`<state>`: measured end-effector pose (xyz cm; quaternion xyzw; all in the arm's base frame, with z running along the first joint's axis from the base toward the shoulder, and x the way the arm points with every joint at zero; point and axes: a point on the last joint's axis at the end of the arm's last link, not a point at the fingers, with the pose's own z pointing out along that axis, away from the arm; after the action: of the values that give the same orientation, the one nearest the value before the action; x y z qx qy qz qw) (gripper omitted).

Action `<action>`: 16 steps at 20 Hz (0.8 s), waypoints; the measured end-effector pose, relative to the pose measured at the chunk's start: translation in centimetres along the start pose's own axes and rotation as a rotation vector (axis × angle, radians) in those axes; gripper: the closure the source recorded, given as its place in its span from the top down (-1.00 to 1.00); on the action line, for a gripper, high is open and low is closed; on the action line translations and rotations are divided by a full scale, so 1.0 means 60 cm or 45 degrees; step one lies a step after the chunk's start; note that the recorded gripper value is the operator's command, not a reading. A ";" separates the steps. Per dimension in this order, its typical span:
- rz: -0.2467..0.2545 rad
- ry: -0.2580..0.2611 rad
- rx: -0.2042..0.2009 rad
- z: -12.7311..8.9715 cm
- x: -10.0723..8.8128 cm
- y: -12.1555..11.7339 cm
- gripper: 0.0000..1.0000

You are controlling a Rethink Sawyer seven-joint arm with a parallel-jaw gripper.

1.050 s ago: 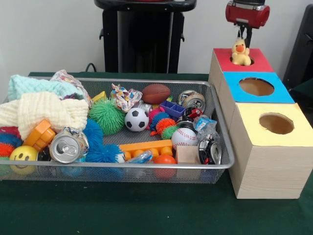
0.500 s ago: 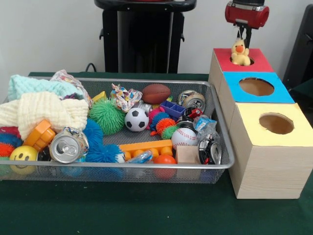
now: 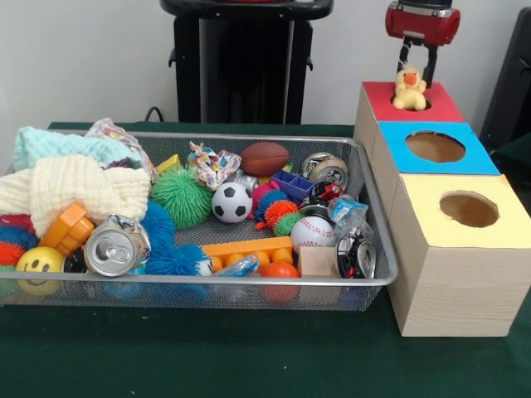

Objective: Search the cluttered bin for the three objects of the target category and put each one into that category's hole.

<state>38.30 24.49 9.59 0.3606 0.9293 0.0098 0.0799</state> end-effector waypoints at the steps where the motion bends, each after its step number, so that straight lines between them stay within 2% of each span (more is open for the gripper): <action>1: -0.004 0.000 -0.001 0.000 0.002 0.001 1.00; 7: -0.037 0.003 -0.006 -0.003 0.021 0.006 1.00; 16: -0.037 0.003 -0.006 -0.003 0.022 0.006 1.00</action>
<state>37.56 25.63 9.60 0.3467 0.9345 0.0111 0.0798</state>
